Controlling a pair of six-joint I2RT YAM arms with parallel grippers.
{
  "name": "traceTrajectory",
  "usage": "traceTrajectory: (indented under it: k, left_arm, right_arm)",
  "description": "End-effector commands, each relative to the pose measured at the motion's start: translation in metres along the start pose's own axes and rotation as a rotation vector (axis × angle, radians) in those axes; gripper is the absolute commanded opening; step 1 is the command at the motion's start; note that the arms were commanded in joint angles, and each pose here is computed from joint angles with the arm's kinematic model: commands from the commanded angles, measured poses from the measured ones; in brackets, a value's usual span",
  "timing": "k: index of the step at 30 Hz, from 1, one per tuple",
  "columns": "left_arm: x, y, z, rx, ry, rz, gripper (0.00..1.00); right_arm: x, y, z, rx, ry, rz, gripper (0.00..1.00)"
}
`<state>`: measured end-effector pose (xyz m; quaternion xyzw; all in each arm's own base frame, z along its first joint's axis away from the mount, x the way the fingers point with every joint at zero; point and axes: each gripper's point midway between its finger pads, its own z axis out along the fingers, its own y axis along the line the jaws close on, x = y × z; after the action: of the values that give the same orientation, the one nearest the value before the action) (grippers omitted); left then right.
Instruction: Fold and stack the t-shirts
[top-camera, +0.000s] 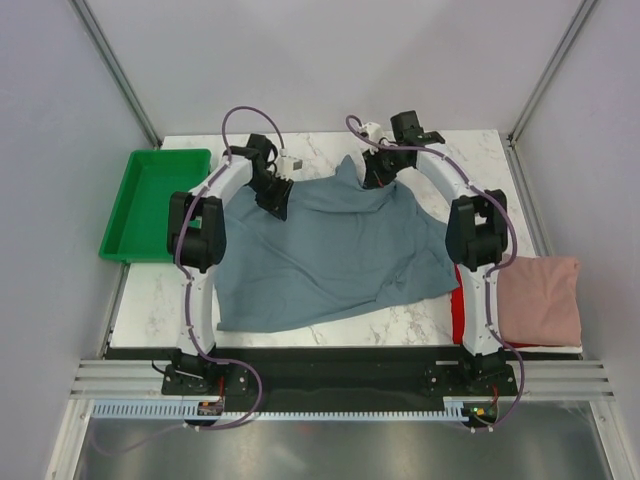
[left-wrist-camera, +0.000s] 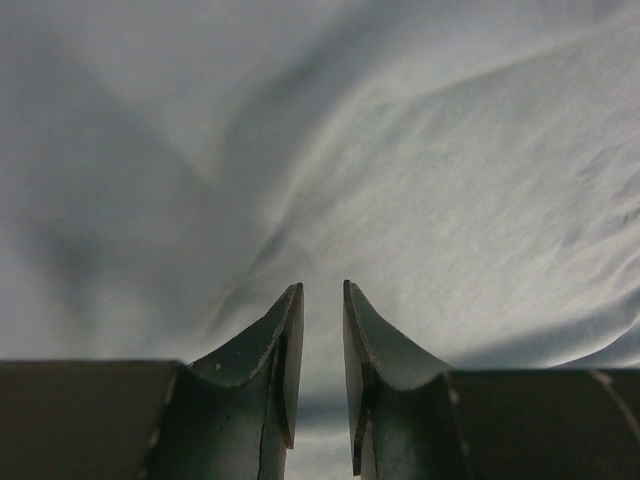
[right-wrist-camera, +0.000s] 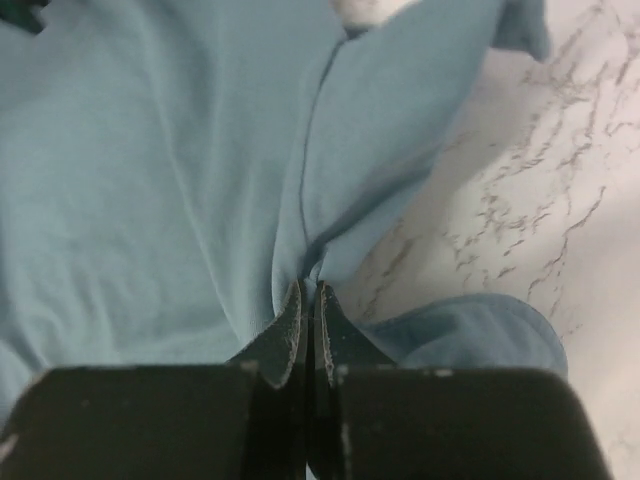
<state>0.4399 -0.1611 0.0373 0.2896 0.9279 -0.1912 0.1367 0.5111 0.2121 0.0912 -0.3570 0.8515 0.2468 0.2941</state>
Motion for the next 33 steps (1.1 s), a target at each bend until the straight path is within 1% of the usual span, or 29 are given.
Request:
traceTrajectory:
  k: [1,2,3,4,5,6,7,8,9,10,11,13,14,16,19,21,22,24,30,31,33]
  left_arm:
    - [-0.029,0.000,-0.026,-0.007,-0.108,-0.006,0.30]
    - [-0.032,0.001,-0.030,-0.010,-0.120,-0.006,0.30]
    - [-0.037,0.002,-0.037,-0.015,-0.140,-0.008,0.30]
    - [-0.039,0.003,-0.040,-0.017,-0.148,-0.009,0.30]
    - [-0.041,0.003,-0.044,-0.022,-0.159,-0.009,0.30]
    - [-0.044,0.003,-0.051,-0.026,-0.173,-0.011,0.30]
    - [-0.044,0.006,-0.055,-0.030,-0.182,-0.014,0.31]
    - [-0.045,0.006,-0.057,-0.030,-0.188,-0.016,0.31]
    - [-0.045,0.008,-0.060,-0.030,-0.194,-0.022,0.31]
    - [-0.046,0.009,-0.062,-0.031,-0.200,-0.018,0.31]
    - [-0.047,0.011,-0.064,-0.034,-0.207,-0.016,0.32]
    - [-0.049,0.015,-0.063,-0.042,-0.210,-0.015,0.32]
    - [-0.050,0.017,-0.063,-0.045,-0.213,-0.017,0.32]
    - [-0.057,0.021,-0.067,-0.057,-0.229,-0.016,0.32]
    - [-0.064,0.023,-0.070,-0.065,-0.247,-0.030,0.32]
    - [-0.066,0.023,-0.073,-0.071,-0.252,-0.029,0.32]
    - [-0.064,0.024,-0.072,-0.075,-0.248,-0.029,0.32]
    - [-0.063,0.025,-0.076,-0.097,-0.246,-0.019,0.32]
    - [-0.054,0.030,-0.084,-0.144,-0.213,0.009,0.32]
    - [-0.053,0.030,-0.085,-0.148,-0.210,0.011,0.33]
    - [-0.052,0.029,-0.088,-0.149,-0.200,0.014,0.33]
  right_arm:
    - [-0.003,0.065,-0.025,-0.053,0.064,-0.185,0.00]
    - [0.002,0.076,-0.029,-0.050,0.092,-0.218,0.00]
    - [0.015,0.096,-0.024,-0.081,0.148,-0.252,0.00]
    - [0.037,0.102,-0.020,-0.082,0.219,-0.286,0.01]
    - [0.046,0.112,-0.020,-0.087,0.257,-0.310,0.06]
    - [0.062,0.131,-0.018,-0.120,0.326,-0.332,0.10]
    - [0.080,0.133,-0.017,-0.116,0.396,-0.361,0.16]
    - [0.091,0.139,-0.017,-0.124,0.441,-0.373,0.35]
    - [0.106,0.152,-0.020,-0.148,0.509,-0.394,0.41]
    - [0.115,0.156,-0.021,-0.148,0.547,-0.392,0.46]
    - [0.113,0.154,-0.024,-0.123,0.550,-0.379,0.47]
    - [0.094,0.144,-0.028,-0.084,0.473,-0.323,0.47]
    - [0.079,0.141,-0.034,-0.062,0.412,-0.271,0.47]
    - [0.044,0.110,-0.041,0.025,0.275,-0.225,0.50]
    - [0.006,0.065,-0.055,0.133,0.128,-0.122,0.50]
    - [0.009,0.043,-0.053,0.140,0.118,-0.048,0.49]
    - [0.004,0.037,-0.053,0.140,0.106,-0.041,0.48]
    - [0.012,0.026,-0.046,0.108,0.106,-0.012,0.46]
    - [0.023,0.020,-0.022,-0.031,0.083,0.045,0.45]
    - [0.018,0.020,-0.020,-0.055,0.063,0.046,0.44]
    - [0.024,0.016,-0.006,-0.091,0.067,0.076,0.40]
